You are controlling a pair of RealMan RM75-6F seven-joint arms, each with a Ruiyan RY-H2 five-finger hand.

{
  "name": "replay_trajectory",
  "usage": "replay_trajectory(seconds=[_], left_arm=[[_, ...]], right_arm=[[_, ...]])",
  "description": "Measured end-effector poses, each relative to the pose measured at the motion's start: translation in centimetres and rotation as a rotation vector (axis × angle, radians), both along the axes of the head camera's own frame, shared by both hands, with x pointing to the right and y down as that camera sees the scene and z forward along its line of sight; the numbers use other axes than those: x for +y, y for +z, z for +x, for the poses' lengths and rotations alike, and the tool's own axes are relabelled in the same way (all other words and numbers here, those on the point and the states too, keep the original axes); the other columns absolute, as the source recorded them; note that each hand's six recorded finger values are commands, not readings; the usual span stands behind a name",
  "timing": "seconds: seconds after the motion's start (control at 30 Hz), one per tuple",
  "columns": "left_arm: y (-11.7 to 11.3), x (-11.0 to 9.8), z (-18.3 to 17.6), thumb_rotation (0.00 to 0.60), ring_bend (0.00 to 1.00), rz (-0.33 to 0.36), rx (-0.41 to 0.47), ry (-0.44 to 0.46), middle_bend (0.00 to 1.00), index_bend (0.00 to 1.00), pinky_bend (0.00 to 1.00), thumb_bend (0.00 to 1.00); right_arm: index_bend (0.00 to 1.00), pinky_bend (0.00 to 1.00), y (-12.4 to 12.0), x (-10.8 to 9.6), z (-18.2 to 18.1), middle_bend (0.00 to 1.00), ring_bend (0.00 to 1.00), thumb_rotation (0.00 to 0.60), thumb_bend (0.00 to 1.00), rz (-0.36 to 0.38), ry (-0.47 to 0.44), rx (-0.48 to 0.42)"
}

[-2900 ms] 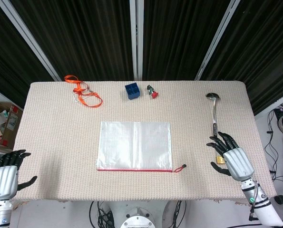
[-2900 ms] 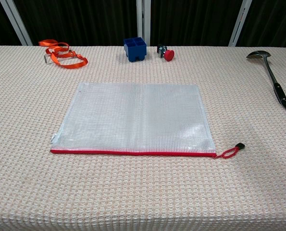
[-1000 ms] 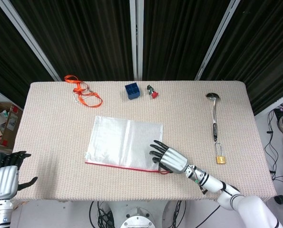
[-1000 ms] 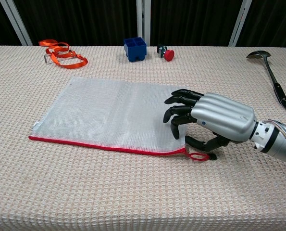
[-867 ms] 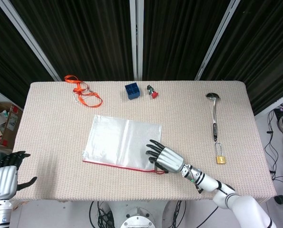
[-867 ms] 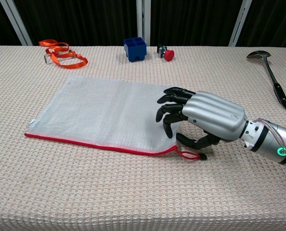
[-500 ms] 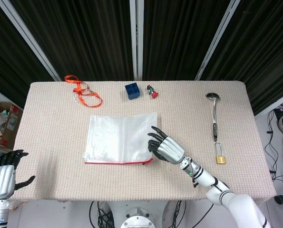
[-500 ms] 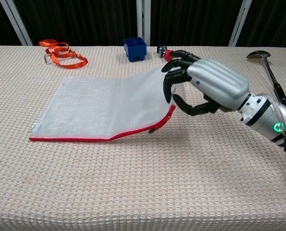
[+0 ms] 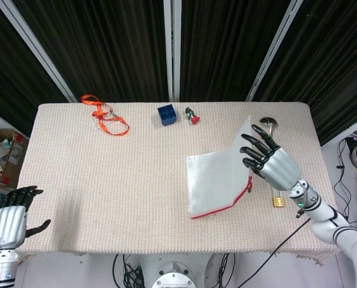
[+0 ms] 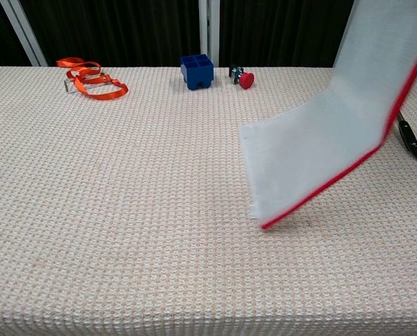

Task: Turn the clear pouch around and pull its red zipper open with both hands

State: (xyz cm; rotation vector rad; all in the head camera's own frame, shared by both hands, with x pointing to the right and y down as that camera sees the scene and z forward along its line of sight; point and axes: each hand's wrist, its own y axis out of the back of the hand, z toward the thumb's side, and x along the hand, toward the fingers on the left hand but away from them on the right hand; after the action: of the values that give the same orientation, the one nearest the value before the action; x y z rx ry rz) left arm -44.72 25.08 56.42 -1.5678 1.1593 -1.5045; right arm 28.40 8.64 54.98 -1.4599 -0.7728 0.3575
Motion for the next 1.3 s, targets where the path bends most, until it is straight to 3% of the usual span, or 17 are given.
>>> replay_trajectory(seconds=[0.17, 0.37, 0.5, 0.83, 0.93, 1.0, 1.07, 1.17, 1.3], left_arm=[[-0.5, -0.1, 0.4, 0.6, 0.15, 0.01, 0.001, 0.005, 0.19, 0.26, 0.16, 0.02], [-0.2, 0.0, 0.7, 0.6, 0.15, 0.001, 0.009, -0.004, 0.19, 0.26, 0.16, 0.02], [0.1, 0.2, 0.7, 0.6, 0.15, -0.007, 0.015, -0.009, 0.19, 0.26, 0.16, 0.02], [0.4, 0.7, -0.6, 0.6, 0.15, -0.015, 0.012, -0.031, 0.19, 0.26, 0.16, 0.02], [0.5, 0.8, -1.0, 0.6, 0.15, -0.017, 0.012, -0.036, 0.19, 0.26, 0.16, 0.02], [0.5, 0.9, -1.3, 0.6, 0.15, -0.018, 0.01, -0.04, 0.19, 0.26, 0.16, 0.02], [0.6, 0.9, -1.5, 0.6, 0.15, -0.019, 0.01, -0.042, 0.19, 0.26, 0.16, 0.02], [0.8, 0.9, -1.7, 0.6, 0.15, -0.023, 0.013, -0.042, 0.19, 0.26, 0.16, 0.02], [1.0, 1.0, -1.8, 0.6, 0.15, -0.026, 0.018, -0.041, 0.19, 0.26, 0.16, 0.02]], right_arm=[[0.97, 0.04, -4.2, -1.6, 1.8, 0.45, 0.19, 0.6, 0.47, 0.171, -0.033, 0.095], [0.98, 0.03, -5.6, -3.2, -1.2, 0.45, 0.19, 0.6, 0.44, 0.24, -0.144, 0.11], [0.98, 0.03, -3.8, -3.4, -5.6, 0.45, 0.19, 0.6, 0.39, 0.217, -0.237, 0.103], [0.95, 0.03, 5.2, 0.2, -17.7, 0.41, 0.18, 0.6, 0.35, 0.011, -0.425, 0.086], [0.81, 0.03, 7.4, 1.1, -20.7, 0.34, 0.13, 0.6, 0.31, -0.038, -0.459, 0.114], [0.6, 0.01, 8.5, 1.2, -21.8, 0.27, 0.06, 0.6, 0.24, -0.066, -0.466, 0.149], [0.32, 0.0, 9.9, 1.3, -22.9, 0.18, 0.0, 0.6, 0.16, -0.101, -0.465, 0.192], [0.05, 0.0, 11.5, 1.5, -24.2, 0.09, 0.0, 0.6, 0.05, -0.164, -0.451, 0.243], [0.0, 0.0, 12.3, 2.4, -25.7, 0.01, 0.0, 0.6, 0.0, -0.265, -0.436, 0.246]])
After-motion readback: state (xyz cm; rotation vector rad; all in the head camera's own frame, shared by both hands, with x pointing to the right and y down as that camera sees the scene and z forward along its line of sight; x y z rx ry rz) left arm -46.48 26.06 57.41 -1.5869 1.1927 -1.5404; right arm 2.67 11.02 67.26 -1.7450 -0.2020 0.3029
